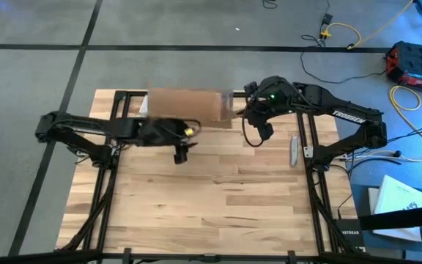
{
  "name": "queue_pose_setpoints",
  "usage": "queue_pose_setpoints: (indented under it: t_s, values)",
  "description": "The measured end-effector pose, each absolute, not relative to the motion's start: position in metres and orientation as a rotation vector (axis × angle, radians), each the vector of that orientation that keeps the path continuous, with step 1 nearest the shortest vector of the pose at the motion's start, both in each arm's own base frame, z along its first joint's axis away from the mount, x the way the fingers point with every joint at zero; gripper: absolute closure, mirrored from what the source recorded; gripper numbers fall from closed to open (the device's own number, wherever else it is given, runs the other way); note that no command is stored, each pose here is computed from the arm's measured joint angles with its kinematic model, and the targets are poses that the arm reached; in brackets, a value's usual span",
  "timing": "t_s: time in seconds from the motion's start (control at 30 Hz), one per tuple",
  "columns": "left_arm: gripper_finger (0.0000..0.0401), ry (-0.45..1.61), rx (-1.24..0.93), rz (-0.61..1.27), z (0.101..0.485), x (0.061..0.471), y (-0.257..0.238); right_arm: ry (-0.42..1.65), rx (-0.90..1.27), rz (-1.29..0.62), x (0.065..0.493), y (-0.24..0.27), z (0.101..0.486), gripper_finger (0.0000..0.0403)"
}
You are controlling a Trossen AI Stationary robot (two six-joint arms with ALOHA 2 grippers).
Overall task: Unpack boxes
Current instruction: Break down the box until it is fully flat
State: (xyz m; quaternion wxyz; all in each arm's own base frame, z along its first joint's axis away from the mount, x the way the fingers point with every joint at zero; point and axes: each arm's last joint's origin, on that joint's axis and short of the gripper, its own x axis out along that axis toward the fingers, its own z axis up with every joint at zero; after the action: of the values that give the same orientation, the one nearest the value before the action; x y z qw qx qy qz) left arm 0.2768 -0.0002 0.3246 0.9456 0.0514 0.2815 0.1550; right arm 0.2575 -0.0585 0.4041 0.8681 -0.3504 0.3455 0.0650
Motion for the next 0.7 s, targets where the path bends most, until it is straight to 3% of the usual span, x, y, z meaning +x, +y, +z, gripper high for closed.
queue_pose_setpoints:
  t_s: [0.17,0.33,0.7]
  values:
    - [0.0162,0.271,0.019,0.313,0.366,0.263,0.0,0.65,-0.753,0.099,0.257,-0.058,0.413,0.0403]
    - [0.0162,0.117,-0.071,0.26,0.387,0.253,0.0,0.613,-0.777,0.039,0.259,-0.06,0.418,0.0403]
    - [0.0162,0.142,-0.22,-0.077,0.388,0.252,-0.008,0.649,-0.806,-0.122,0.261,-0.068,0.42,0.0403]
